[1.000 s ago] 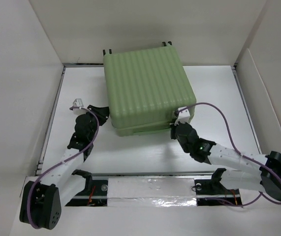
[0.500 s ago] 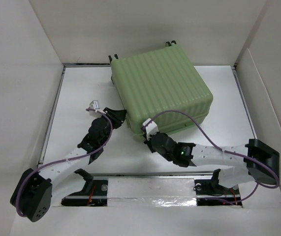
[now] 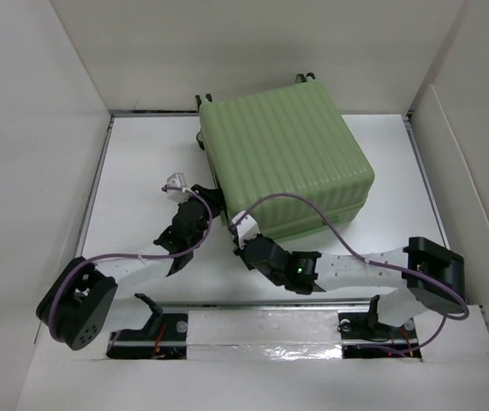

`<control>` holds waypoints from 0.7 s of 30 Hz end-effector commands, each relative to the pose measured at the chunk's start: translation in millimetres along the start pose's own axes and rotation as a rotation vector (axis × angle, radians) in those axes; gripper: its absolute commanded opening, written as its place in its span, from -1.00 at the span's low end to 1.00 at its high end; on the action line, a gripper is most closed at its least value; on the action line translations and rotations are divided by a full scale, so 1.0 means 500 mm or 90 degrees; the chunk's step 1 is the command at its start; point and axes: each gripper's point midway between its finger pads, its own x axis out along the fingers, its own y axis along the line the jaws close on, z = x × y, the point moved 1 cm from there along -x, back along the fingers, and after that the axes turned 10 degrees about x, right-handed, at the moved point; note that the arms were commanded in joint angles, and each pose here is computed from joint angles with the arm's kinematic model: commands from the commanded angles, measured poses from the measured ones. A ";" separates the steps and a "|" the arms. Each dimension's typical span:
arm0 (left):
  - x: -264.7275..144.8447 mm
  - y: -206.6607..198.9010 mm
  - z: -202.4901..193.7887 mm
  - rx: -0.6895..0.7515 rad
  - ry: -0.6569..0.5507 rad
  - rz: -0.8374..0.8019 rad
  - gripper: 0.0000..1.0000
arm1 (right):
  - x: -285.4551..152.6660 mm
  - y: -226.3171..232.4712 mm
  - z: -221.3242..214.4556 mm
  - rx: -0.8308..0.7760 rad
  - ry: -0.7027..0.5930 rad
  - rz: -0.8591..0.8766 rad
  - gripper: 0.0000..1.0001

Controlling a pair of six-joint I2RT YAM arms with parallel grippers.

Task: Pack the luggage

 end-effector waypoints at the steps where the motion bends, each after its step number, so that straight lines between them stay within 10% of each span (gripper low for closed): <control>1: -0.037 -0.155 -0.083 -0.018 0.097 -0.176 -0.50 | -0.116 0.326 0.259 0.175 -0.231 0.381 -1.00; 8: -0.037 -0.153 -0.058 -0.030 0.063 -0.155 -0.27 | -0.150 0.260 0.254 0.227 -0.287 0.353 -1.00; 13: -0.044 -0.067 0.086 -0.060 -0.035 -0.092 0.27 | -0.213 0.111 0.127 0.260 -0.219 0.269 -1.00; 21: 0.034 -0.014 0.292 -0.088 -0.103 -0.034 0.53 | -0.297 0.032 0.071 0.240 -0.150 0.263 -1.00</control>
